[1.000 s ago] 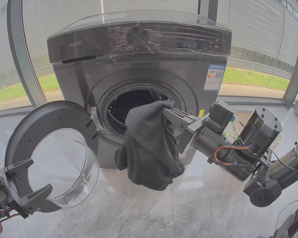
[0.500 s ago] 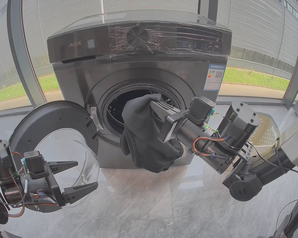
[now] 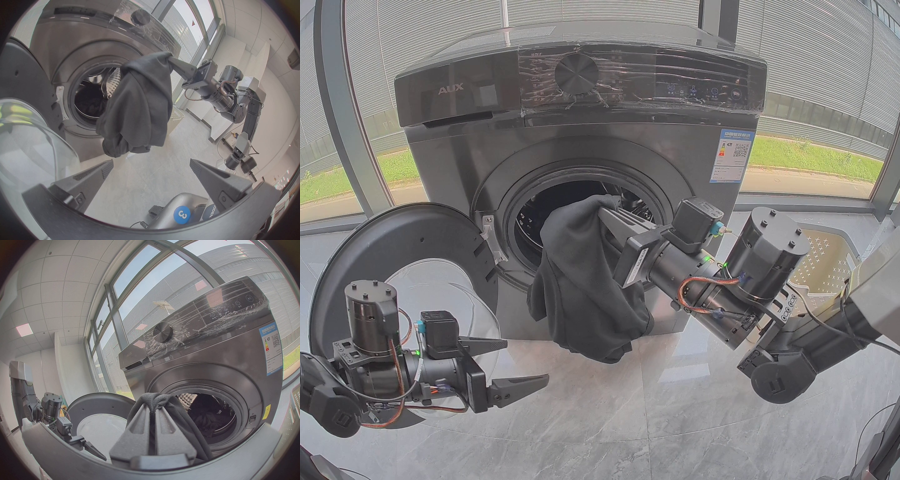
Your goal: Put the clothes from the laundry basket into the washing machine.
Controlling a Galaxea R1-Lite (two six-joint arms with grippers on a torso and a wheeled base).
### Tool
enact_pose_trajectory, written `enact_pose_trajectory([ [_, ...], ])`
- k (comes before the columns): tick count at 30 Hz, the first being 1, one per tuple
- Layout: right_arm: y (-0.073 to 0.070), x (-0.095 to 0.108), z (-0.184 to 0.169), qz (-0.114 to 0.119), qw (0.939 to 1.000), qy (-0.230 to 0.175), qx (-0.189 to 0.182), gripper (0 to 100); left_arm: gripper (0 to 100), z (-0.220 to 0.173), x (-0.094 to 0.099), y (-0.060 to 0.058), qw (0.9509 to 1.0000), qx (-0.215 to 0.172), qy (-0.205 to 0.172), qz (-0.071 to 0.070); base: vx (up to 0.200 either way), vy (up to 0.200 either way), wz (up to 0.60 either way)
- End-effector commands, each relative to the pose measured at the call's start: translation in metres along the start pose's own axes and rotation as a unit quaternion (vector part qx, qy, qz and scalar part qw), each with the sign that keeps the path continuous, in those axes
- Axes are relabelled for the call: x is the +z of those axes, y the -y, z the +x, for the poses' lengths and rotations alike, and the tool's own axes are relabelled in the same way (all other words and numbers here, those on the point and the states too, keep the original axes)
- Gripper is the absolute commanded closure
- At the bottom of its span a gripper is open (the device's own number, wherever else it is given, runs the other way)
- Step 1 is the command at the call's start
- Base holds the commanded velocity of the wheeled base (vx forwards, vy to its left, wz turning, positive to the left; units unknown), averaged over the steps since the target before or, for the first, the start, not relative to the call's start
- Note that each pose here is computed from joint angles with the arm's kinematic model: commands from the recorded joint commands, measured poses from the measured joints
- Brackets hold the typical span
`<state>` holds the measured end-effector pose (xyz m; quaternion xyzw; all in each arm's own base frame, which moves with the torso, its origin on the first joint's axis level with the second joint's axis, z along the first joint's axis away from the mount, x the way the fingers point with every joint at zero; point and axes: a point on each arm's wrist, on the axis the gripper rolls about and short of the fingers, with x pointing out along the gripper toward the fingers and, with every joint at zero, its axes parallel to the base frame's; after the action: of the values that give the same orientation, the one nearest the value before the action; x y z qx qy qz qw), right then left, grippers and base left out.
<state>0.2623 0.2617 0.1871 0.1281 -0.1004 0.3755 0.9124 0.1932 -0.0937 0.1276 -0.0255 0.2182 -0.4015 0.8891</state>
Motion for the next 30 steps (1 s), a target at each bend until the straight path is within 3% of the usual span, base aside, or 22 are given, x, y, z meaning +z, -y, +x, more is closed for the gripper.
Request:
enact_pose_trajectory([
  [1, 0.002, -0.001, 0.002, 0.000, 1.0000, 0.000, -0.002, 100, 0, 0.016, -0.004, -0.001, 0.9996, -0.011, -0.022, -0.012, 0.000, 0.000, 0.00],
  [6, 0.001, -0.003, 0.001, 0.000, 1.0000, -0.001, -0.001, 100, 0, 0.023, 0.002, 0.008, 0.9989, -0.031, -0.020, -0.027, 0.000, 0.000, 0.00],
  [11, 0.000, -0.003, 0.002, 0.000, 1.0000, -0.001, 0.000, 100, 0, 0.035, -0.003, 0.013, 0.9980, -0.048, -0.033, -0.027, 0.000, 0.000, 0.00],
  [14, 0.000, -0.003, 0.002, 0.000, 1.0000, -0.001, 0.000, 100, 0, 0.045, -0.006, 0.010, 0.9981, -0.048, -0.031, -0.025, 0.000, 0.000, 0.00],
  [22, 0.000, -0.005, 0.004, -0.001, 1.0000, -0.001, 0.000, 100, 0, 0.076, -0.017, -0.005, 0.9998, -0.005, -0.004, -0.019, 0.000, 0.000, 0.00],
  [24, 0.000, -0.004, 0.004, -0.001, 1.0000, 0.001, 0.001, 100, 0, 0.079, -0.019, -0.006, 0.9997, 0.000, -0.003, -0.025, 0.000, 0.000, 0.00],
  [27, 0.000, -0.004, 0.004, -0.002, 1.0000, 0.002, 0.001, 100, 0, 0.082, -0.018, -0.008, 0.9987, 0.013, 0.004, -0.049, 0.000, 0.000, 0.00],
  [30, 0.000, -0.004, 0.004, -0.002, 1.0000, 0.002, 0.001, 100, 0, 0.086, -0.015, -0.008, 0.9982, 0.019, 0.012, -0.057, 0.000, 0.000, 0.00],
])
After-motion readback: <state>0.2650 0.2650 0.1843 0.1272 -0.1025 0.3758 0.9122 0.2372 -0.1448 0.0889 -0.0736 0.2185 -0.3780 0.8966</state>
